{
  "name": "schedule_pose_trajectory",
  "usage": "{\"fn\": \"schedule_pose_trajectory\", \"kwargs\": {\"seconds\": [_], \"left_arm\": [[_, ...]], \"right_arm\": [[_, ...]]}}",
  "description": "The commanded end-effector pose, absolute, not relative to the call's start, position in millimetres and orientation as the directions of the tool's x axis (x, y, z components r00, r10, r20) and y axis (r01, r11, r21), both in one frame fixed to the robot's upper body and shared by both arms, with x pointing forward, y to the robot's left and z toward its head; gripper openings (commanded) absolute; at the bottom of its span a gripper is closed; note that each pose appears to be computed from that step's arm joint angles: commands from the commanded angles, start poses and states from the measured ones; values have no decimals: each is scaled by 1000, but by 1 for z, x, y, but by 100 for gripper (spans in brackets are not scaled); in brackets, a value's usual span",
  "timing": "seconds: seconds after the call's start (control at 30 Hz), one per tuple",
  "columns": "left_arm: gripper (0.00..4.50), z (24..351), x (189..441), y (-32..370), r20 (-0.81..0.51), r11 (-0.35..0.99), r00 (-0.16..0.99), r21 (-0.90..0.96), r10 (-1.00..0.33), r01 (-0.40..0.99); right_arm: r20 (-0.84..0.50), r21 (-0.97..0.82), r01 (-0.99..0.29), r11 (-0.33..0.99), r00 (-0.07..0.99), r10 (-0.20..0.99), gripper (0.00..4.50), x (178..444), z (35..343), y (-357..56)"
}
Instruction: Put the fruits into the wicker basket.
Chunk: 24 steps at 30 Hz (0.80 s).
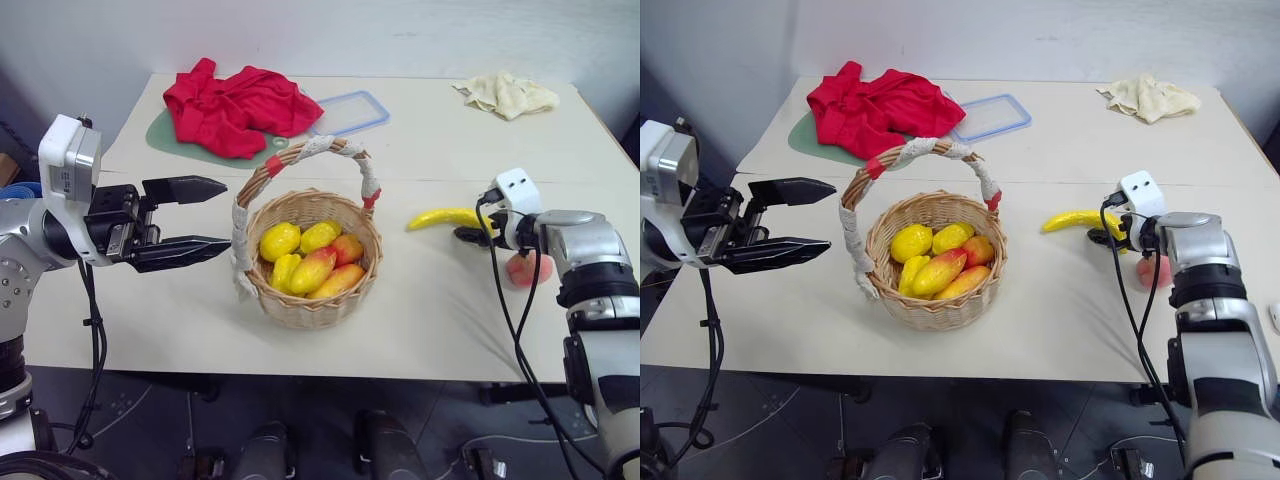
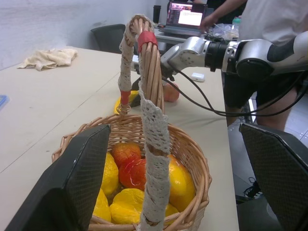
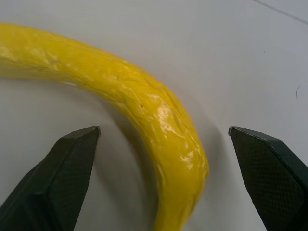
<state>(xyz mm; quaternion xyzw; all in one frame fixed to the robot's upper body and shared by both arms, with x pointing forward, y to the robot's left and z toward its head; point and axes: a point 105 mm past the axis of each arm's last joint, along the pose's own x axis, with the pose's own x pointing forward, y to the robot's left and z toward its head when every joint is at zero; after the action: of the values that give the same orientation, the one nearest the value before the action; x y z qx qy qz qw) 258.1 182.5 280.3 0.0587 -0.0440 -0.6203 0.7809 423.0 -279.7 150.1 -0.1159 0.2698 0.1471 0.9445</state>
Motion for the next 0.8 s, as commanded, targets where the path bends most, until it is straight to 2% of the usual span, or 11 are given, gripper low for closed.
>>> {"fn": "schedule_pose_trajectory", "kwargs": {"seconds": [0.03, 0.23, 0.3, 0.47, 0.6, 0.7, 0.73, 0.8], "left_arm": [[450, 292, 254, 181, 6, 211, 214, 188, -977, 959], [450, 292, 255, 180, 9, 211, 213, 188, -977, 959], [450, 292, 255, 180, 8, 212, 214, 188, -977, 959], [450, 290, 256, 181, 0, 211, 214, 182, -977, 960], [450, 288, 257, 183, -10, 204, 209, 167, -978, 965], [450, 285, 259, 185, -29, 196, 204, 162, -979, 967], [450, 284, 259, 186, -35, 194, 202, 159, -979, 968], [450, 275, 260, 191, -83, 190, 201, 129, -976, 973]], "right_arm": [[-548, -156, -441, 884, 783, 294, 350, 424, 155, -267], [-512, -198, -434, 879, 811, 285, 143, 427, 164, -273], [-481, -219, -442, 870, 825, 298, 84, 426, 177, -276], [-448, -319, -569, 758, 795, 409, 83, 393, 223, -286], [-470, -278, -700, 658, 696, 542, 83, 351, 245, -270], [-532, -116, -844, 523, 498, 685, 83, 303, 241, -227], [-538, -77, -867, 493, 452, 711, 83, 292, 240, -216], [-464, -17, -889, 457, 412, 784, 83, 284, 241, -177]]}}
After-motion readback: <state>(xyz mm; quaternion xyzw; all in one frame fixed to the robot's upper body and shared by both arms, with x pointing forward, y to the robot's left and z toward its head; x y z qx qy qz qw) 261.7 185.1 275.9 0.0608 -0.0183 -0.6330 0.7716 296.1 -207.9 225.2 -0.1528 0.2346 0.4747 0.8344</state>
